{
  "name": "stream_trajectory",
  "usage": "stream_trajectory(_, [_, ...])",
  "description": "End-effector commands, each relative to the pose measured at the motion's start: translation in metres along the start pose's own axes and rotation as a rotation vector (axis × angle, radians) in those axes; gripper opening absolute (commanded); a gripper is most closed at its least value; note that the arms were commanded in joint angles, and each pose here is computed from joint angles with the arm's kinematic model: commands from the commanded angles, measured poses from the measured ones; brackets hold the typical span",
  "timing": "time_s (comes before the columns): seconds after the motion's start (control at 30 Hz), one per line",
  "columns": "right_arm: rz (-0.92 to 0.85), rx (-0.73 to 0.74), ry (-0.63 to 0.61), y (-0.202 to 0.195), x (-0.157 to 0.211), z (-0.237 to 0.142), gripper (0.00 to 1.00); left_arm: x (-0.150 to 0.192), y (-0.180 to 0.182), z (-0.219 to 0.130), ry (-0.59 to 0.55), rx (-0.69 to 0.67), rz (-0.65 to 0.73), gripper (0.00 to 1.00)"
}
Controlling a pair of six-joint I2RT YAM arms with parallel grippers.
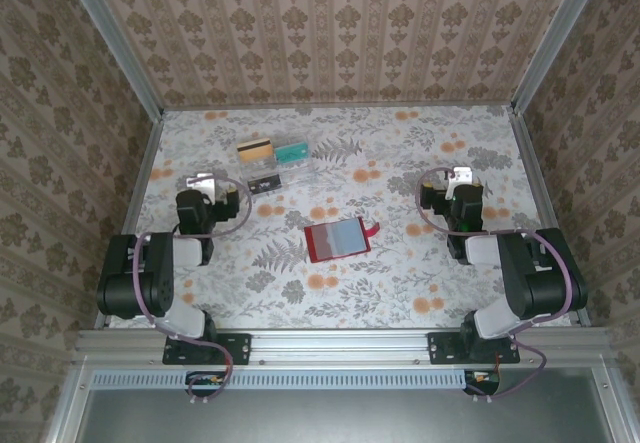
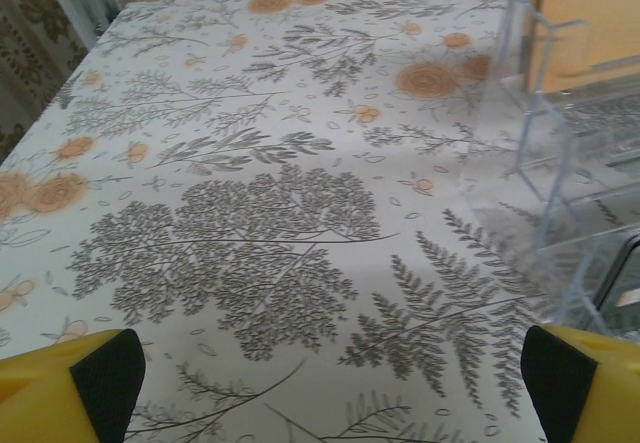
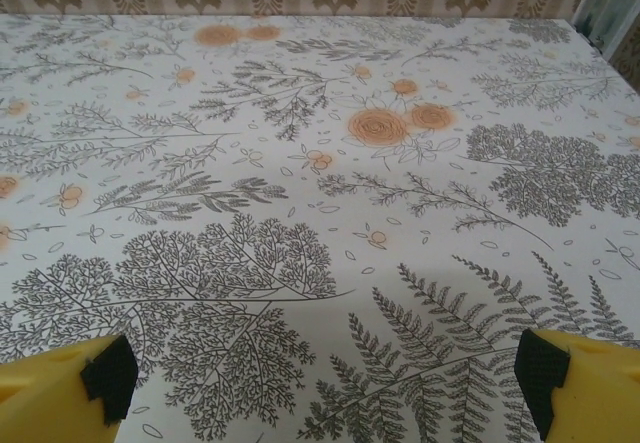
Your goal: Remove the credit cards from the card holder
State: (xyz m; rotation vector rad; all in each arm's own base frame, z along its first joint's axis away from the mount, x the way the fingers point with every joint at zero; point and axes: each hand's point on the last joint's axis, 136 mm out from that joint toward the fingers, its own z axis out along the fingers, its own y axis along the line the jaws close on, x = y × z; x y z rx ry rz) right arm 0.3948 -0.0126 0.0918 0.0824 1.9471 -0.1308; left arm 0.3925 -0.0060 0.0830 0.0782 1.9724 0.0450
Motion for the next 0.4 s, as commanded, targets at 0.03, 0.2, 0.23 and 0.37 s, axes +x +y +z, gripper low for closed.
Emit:
stream_trajectory(0.03, [0.028,-0.026,-0.035,0.0037,-0.0077,-0.0001,1.00,-0.0124,0.0035,0.0016,-0.037,-0.024,0.026,1.00])
stream_trajectory(0.2, [0.028,-0.028,-0.032,0.0036,-0.0071,0.0001,1.00,-0.0128,-0.0006,0.0019,-0.038,-0.006,0.038,1.00])
stream_trajectory(0.23, [0.029,-0.029,-0.034,0.0037,-0.0078,0.0001,1.00,-0.0130,-0.0005,0.0023,-0.037,0.005,0.034,1.00])
stream_trajectory(0.37, [0.030,-0.030,-0.032,0.0037,-0.0073,0.0002,1.00,-0.0119,0.0000,0.0023,-0.034,0.010,0.029,1.00])
